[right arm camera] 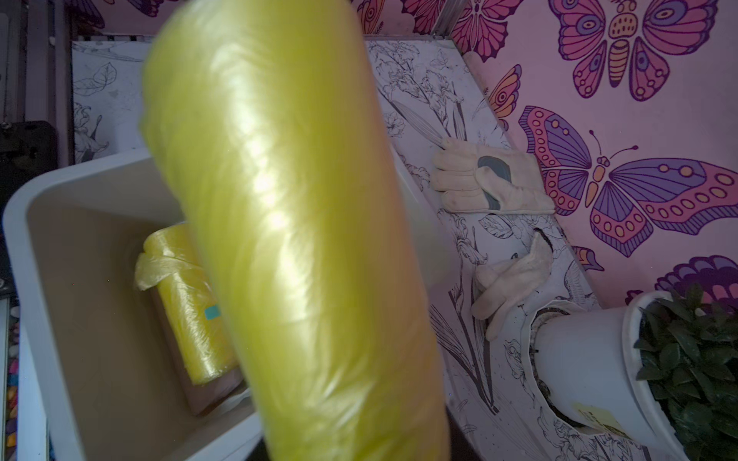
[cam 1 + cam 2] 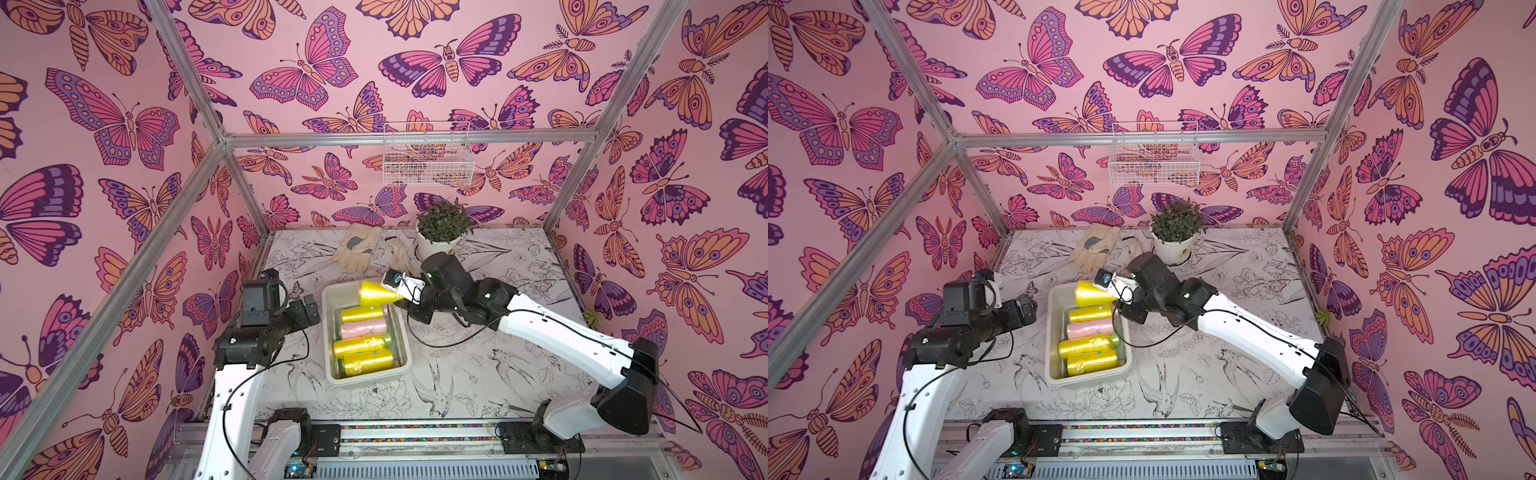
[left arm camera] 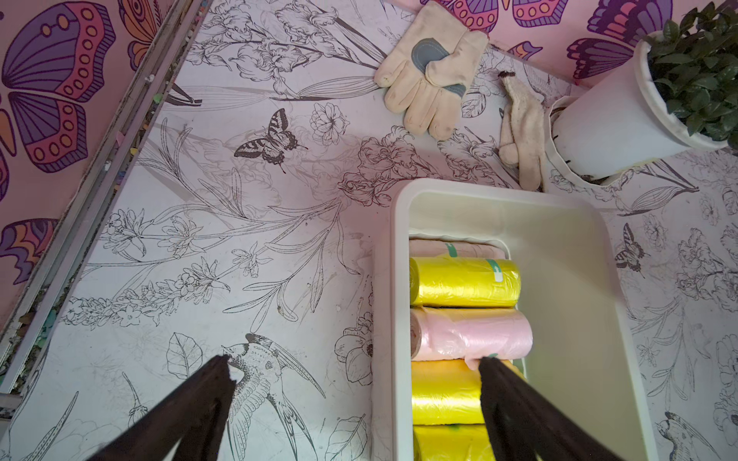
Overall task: Put the roll of trash bags into the storage box
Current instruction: Place the roll of trash bags in the storage box.
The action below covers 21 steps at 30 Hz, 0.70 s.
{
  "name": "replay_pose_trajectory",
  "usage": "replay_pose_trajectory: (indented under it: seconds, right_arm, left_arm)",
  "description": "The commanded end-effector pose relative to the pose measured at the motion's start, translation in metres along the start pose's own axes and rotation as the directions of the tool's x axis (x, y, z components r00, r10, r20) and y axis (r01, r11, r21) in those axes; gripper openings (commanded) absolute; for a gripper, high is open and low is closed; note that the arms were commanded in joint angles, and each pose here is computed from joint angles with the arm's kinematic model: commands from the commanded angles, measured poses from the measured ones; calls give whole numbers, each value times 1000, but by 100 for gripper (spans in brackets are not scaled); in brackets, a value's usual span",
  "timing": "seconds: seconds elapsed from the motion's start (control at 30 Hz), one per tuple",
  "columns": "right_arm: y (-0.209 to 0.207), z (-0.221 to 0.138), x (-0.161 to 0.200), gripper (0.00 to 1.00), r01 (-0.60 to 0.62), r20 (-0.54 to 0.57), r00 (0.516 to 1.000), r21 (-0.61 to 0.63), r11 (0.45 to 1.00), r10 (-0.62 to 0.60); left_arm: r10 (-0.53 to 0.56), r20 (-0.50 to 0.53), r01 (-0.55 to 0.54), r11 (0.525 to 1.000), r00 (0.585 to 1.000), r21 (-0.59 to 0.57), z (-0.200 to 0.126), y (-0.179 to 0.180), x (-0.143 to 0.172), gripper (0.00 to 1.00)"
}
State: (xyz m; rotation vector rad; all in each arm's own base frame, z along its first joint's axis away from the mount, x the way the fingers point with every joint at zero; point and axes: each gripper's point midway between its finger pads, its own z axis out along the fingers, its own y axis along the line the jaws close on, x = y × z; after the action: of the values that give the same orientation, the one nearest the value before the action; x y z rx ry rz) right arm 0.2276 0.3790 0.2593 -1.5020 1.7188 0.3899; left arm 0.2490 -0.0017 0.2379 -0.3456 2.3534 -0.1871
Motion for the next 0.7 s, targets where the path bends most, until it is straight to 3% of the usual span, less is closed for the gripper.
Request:
replay_pose_trajectory:
  seconds: [0.0,0.3,0.67]
  right_arm:
    - [13,14,12,8,37,-86,996,11,999,-36]
    - [54,57,36,11,79,-241,966,-79,994,-96]
    - [60,84,54,19,-3,-300,954,-70,998,-19]
  left_arm:
    - [-9,16,9,1000,1000,-25,-5,5,1,100]
    - [-1,35,1,1000,999,-2,-11,2,0,100]
    - [63,92,-79,979,994,187,-31,-31,-2,100]
